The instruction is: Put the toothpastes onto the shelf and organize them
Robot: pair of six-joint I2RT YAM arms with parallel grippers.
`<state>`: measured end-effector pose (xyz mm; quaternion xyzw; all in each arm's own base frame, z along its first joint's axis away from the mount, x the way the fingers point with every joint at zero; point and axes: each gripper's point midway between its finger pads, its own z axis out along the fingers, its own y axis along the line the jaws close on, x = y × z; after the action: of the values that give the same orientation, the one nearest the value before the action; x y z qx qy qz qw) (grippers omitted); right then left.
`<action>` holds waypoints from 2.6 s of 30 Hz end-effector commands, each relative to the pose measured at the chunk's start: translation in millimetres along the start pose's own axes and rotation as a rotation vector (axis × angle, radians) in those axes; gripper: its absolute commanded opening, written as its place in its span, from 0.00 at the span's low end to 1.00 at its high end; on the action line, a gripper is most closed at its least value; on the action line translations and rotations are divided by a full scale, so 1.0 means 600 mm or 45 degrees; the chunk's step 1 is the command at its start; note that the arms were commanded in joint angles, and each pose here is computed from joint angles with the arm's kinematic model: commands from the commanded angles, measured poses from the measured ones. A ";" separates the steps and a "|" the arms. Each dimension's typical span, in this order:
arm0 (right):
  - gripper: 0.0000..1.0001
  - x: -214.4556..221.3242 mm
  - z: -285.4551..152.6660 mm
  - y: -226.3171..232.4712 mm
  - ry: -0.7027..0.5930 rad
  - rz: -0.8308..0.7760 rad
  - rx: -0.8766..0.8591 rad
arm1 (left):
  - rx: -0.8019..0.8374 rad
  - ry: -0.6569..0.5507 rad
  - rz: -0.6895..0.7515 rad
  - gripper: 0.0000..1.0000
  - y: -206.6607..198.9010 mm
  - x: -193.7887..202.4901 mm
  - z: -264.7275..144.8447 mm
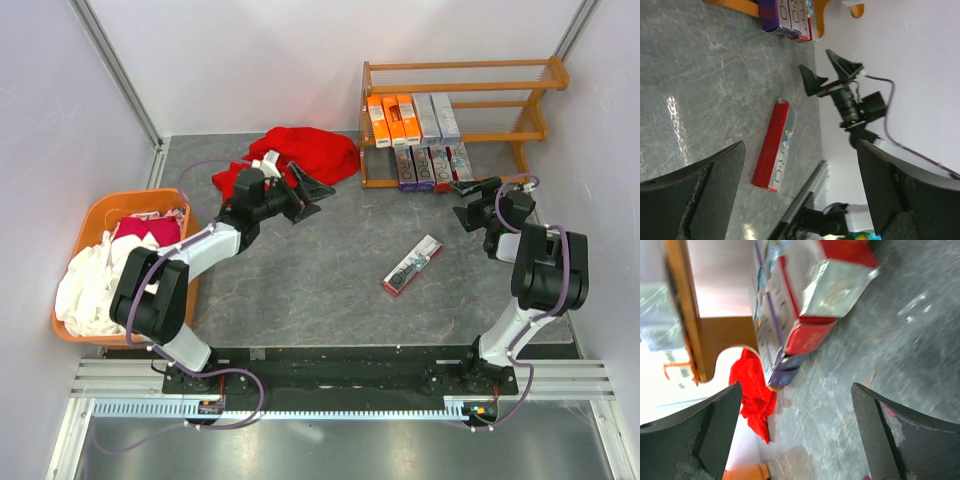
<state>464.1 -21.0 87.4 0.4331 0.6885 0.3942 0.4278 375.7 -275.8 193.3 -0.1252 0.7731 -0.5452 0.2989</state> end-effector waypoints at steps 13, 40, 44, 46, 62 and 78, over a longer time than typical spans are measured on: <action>0.98 0.024 -0.133 0.099 -0.052 -0.534 0.109 | -0.303 0.107 0.890 1.00 -0.090 0.097 0.085; 0.98 0.000 -0.182 0.102 -0.127 -0.644 0.257 | -0.442 0.550 1.559 1.00 -0.007 0.377 0.273; 0.98 -0.001 -0.181 0.095 -0.123 -0.639 0.281 | -0.493 0.578 1.550 1.00 0.024 0.386 0.282; 0.98 -0.001 -0.180 0.093 -0.124 -0.638 0.287 | -0.498 0.576 1.542 0.99 0.028 0.388 0.288; 0.98 0.000 -0.177 0.088 -0.109 -0.630 0.299 | -0.545 0.551 1.505 0.53 0.033 0.382 0.297; 0.98 0.001 -0.177 0.113 -0.094 -0.637 0.245 | -0.410 0.326 1.171 0.49 -0.080 0.245 0.225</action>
<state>372.5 -18.1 160.0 0.3180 0.8020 0.1844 0.4708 312.4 -475.3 61.8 0.3325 0.8741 -0.1438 0.3236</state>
